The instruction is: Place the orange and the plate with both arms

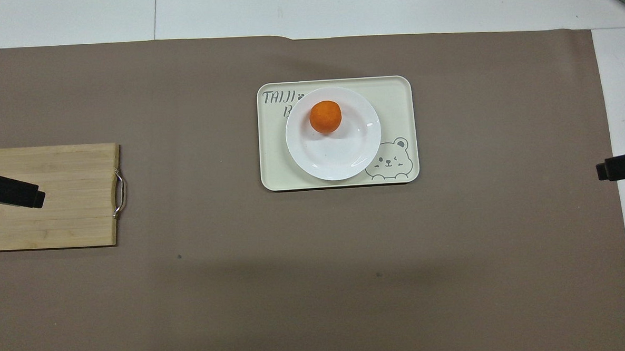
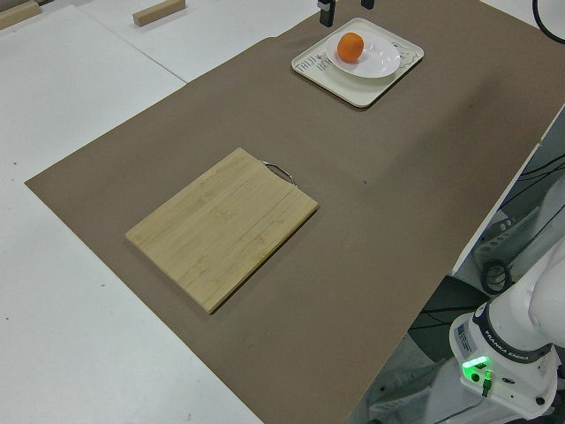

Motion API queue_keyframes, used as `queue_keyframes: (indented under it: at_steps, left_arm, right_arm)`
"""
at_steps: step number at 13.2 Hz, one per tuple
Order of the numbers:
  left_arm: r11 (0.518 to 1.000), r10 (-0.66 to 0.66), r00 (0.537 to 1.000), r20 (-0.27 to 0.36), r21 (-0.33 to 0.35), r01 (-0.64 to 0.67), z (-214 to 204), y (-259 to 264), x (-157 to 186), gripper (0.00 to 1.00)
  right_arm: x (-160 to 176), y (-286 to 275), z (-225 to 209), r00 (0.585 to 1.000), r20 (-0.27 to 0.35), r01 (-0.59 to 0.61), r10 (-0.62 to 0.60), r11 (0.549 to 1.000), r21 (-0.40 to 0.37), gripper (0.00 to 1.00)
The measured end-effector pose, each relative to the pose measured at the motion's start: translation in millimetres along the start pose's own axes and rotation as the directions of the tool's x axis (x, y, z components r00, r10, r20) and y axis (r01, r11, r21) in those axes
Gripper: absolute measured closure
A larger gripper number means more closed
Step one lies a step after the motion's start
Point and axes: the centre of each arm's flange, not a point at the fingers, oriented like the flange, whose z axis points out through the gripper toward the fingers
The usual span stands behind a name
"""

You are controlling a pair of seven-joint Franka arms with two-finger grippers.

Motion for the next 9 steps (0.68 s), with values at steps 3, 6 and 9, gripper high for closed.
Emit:
queue_keyframes:
  at_steps: [3, 6, 9]
  left_arm:
    - [1.0, 0.0, 1.0, 0.0, 0.0, 0.0, 0.0, 0.0, 0.0, 0.0]
    - [1.0, -0.002, 1.0, 0.0, 0.0, 0.002, 0.0, -0.2, 0.0, 0.0]
    - [1.0, -0.002, 1.0, 0.0, 0.0, 0.002, 0.0, -0.4, -0.1, 0.0]
  right_arm:
    - [0.0, -0.4, 0.8, 1.0, 0.002, 0.001, -0.001, 1.0, 0.0, 0.0]
    - [-0.6, -1.3, 1.5, 1.0, 0.008, 0.002, -0.002, 1.0, 0.006, 0.0]
    - [-0.5, -1.8, 1.6, 1.0, 0.008, 0.002, -0.002, 1.0, 0.013, 0.0]
